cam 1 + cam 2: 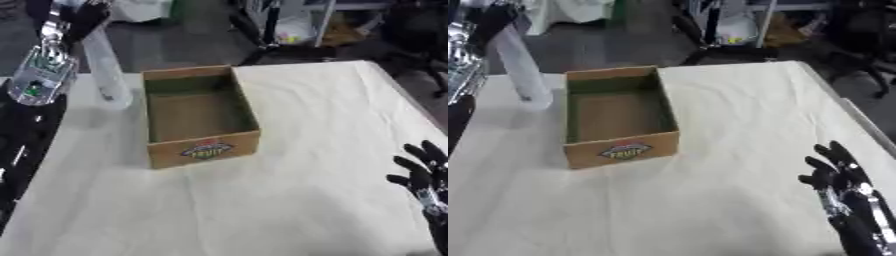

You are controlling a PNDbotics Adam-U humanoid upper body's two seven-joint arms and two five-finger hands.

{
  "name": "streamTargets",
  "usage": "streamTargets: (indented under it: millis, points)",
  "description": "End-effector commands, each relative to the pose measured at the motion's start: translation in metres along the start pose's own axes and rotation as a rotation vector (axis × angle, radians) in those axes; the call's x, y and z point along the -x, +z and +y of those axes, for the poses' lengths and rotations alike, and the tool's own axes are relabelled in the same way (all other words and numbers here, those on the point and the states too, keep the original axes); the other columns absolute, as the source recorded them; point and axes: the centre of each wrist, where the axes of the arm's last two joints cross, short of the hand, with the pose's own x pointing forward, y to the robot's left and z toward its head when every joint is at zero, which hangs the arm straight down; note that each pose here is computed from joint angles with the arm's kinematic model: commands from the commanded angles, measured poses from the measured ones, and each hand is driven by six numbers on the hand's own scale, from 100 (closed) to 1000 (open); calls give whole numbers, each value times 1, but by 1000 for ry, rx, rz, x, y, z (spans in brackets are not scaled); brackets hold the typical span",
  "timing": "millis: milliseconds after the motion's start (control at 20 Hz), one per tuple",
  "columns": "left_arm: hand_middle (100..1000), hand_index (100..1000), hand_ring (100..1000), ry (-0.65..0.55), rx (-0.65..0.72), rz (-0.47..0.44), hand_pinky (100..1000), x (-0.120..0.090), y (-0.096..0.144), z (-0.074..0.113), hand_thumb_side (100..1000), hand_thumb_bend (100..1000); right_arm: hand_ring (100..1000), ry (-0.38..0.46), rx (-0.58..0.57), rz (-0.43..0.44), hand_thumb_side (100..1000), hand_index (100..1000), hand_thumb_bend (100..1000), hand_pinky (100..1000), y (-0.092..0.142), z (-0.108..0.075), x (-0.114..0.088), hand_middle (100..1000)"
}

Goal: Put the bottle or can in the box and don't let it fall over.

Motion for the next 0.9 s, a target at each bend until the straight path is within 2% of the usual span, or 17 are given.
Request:
streamTargets:
  millis: [50,250,450,800,850,900]
  points:
    - [360,467,529,49,59,-87,278,-30,-12,-13,386,100,891,16,-9,-13,426,1000,195,741,-2,-3,-5,914]
    - [361,467,531,119,153,-101,278,-39,-11,-40,384,100,891,13,-14,-13,426,1000,194,741,-2,-2,-4,913]
    - [363,469,538,176,239,-72,280,-34,-6,-68,377,100,891,6,-19,-13,426,1000,194,740,-3,0,-4,914]
    - [387,490,570,172,377,28,299,0,16,-106,336,100,892,1,-23,-16,426,1000,192,740,-4,1,-4,914]
    - [403,503,586,170,395,41,311,6,19,-110,312,100,892,-1,-25,-18,426,1000,192,740,-4,2,-4,914]
    - [460,554,645,161,415,51,358,11,23,-114,262,100,892,-2,-27,-19,426,1000,192,740,-5,2,-4,914]
